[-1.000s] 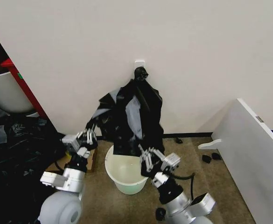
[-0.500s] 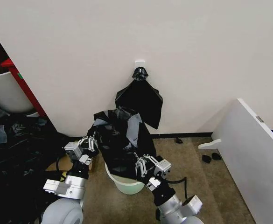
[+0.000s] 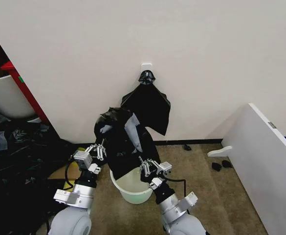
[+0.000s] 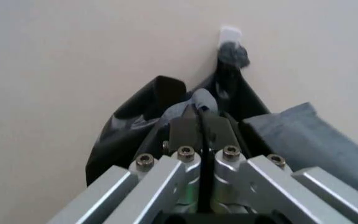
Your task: Place the garbage bag over the trash bin.
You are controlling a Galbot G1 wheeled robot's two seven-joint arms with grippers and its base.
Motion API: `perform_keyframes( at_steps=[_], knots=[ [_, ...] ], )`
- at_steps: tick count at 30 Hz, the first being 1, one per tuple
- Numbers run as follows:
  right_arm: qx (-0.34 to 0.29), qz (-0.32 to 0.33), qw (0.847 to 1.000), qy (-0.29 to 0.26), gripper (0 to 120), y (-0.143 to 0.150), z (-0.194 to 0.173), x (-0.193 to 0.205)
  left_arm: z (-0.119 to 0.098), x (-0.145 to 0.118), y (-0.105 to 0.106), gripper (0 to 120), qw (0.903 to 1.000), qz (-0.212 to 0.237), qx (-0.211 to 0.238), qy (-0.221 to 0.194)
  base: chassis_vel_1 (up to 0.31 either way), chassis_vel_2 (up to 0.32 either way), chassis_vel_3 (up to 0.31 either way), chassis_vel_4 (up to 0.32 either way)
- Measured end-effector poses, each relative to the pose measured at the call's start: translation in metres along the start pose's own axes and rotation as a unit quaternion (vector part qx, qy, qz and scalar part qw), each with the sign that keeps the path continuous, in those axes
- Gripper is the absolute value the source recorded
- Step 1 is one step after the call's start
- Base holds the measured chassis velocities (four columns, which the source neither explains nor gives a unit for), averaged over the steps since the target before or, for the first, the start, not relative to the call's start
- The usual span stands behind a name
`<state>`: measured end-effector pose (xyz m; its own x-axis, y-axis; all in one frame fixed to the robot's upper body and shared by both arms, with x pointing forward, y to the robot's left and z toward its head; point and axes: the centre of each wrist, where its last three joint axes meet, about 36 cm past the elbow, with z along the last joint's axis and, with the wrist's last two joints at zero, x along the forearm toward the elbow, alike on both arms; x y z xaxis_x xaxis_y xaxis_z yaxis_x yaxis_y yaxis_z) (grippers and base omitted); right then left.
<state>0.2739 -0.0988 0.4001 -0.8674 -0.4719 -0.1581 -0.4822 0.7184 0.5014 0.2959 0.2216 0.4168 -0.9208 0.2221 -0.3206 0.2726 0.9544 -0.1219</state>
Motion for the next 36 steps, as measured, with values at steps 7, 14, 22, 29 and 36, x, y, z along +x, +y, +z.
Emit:
perform_keyframes(
  at_steps=[7, 14, 22, 29, 36],
  knots=[
    [-0.026, 0.074, 0.996, 0.05, 0, 0.009, -0.002, 0.01, 0.007, 0.004, 0.006, 0, 0.9984, 0.033, -0.041, 0.022, 0.0, 0.0, 0.0, 0.0],
    [0.001, 0.149, 0.985, 0.089, 0, 0.008, -0.006, 0.015, 0.023, 0.013, 0.01, 0, 0.9967, 0.023, -0.043, 0.065, 0.0, 0.0, 0.0, 0.0],
    [0.11, 0.142, 0.978, 0.103, 0, -0.006, -0.013, 0.037, 0.044, 0.032, -0.013, 0, 0.9919, -0.032, 0.015, 0.122, 0.0, 0.0, 0.0, 0.0],
    [0.128, 0.149, 0.968, 0.159, 0, -0.001, -0.011, 0.062, 0.058, 0.052, -0.021, 0, 0.9816, -0.121, -0.012, 0.147, 0.0, 0.0, 0.0, 0.0],
    [0.132, 0.17, 0.953, 0.212, 0, 0.006, -0.014, 0.075, 0.053, 0.075, -0.018, 0, 0.9721, -0.135, -0.085, 0.172, 0.0, 0.0, 0.0, 0.0]
  ],
)
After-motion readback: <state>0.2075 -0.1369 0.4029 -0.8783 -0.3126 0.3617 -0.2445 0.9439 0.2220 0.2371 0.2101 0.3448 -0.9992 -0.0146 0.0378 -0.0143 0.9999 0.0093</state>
